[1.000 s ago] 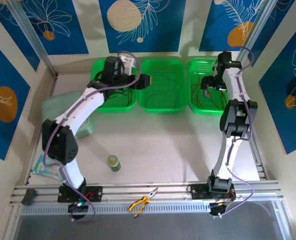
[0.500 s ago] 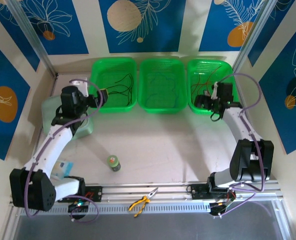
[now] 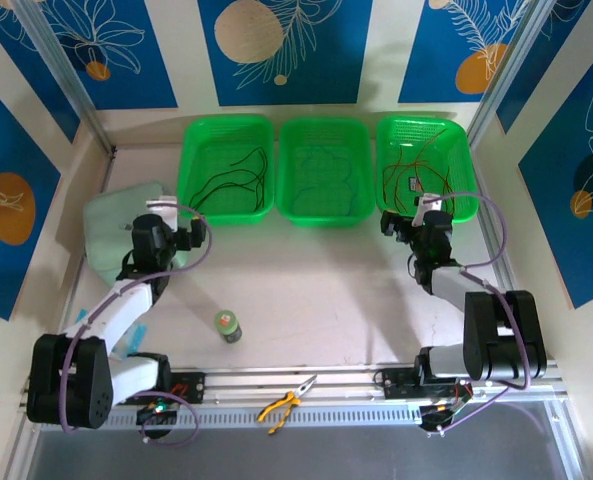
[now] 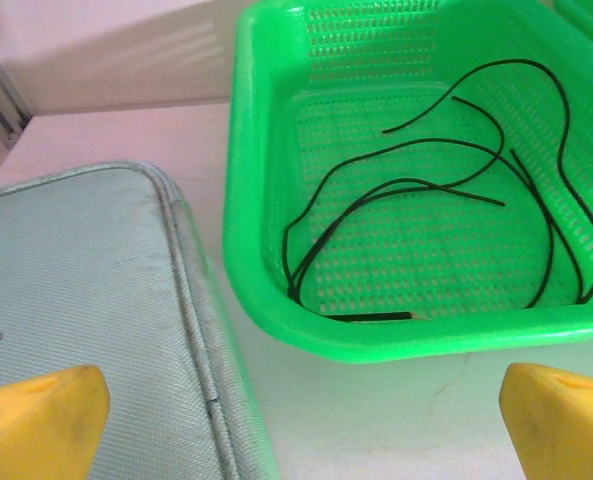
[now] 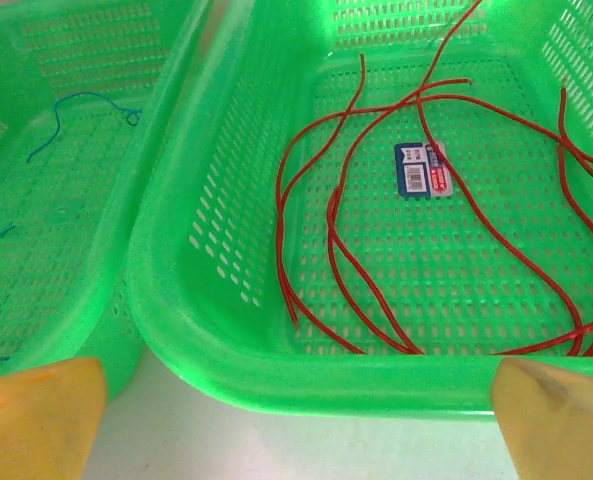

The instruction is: Untangle the cables

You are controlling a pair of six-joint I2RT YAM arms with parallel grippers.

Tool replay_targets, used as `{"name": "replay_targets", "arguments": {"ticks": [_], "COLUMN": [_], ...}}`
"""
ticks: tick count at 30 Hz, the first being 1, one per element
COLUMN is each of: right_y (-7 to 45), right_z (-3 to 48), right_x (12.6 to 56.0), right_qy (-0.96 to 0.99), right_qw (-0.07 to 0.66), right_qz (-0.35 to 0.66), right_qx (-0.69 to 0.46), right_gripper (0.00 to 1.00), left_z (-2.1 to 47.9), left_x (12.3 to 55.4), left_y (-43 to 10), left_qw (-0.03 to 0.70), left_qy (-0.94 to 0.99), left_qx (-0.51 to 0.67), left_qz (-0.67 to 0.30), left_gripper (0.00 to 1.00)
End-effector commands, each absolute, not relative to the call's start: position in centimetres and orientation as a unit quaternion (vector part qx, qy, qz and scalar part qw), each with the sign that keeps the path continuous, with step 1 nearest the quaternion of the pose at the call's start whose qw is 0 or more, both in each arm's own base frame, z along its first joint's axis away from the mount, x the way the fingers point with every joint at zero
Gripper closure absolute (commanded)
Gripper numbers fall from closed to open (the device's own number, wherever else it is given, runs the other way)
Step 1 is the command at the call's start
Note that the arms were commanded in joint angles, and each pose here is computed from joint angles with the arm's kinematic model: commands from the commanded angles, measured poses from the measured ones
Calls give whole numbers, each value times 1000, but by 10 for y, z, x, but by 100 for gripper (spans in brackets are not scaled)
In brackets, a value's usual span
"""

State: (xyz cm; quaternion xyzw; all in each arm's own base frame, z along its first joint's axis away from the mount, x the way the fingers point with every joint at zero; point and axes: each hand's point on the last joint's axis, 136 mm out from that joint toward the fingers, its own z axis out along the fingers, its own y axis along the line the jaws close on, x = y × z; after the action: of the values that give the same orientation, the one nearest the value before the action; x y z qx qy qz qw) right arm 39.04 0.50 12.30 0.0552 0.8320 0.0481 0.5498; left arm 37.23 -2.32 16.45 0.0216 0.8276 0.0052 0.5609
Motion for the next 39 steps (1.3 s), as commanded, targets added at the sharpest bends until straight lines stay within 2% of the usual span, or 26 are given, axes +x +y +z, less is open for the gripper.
{"name": "replay_targets", "arguments": {"ticks": [1,8,18,26,35,39], "right_y": [7,29,29,29,29,29], "right_z": [114,95,93,93,93,93], "right_x": [388,393,396,396,397,396], "right_qy": [823,822,828,828,829,828], "right_qw": [564,565,554,553,552,552], "right_qz": [48,69,89,89,90,90], "right_qx": [39,-15,-16,-16,-17,-17], "right_gripper": [1,1,1,1,1,1], "left_z": [178,149,133,108,92,92], "left_x": [377,370,355,369,397,396], "left_y": [-8,-1,-5,-29,-19,-18], "left_qw": [608,604,647,654,579,581], "left_qy": [793,794,762,754,814,813], "left_qx": [5,23,8,64,39,38], "left_qz": [42,69,35,1,21,21], "left_gripper": [0,0,0,0,0,0]}}
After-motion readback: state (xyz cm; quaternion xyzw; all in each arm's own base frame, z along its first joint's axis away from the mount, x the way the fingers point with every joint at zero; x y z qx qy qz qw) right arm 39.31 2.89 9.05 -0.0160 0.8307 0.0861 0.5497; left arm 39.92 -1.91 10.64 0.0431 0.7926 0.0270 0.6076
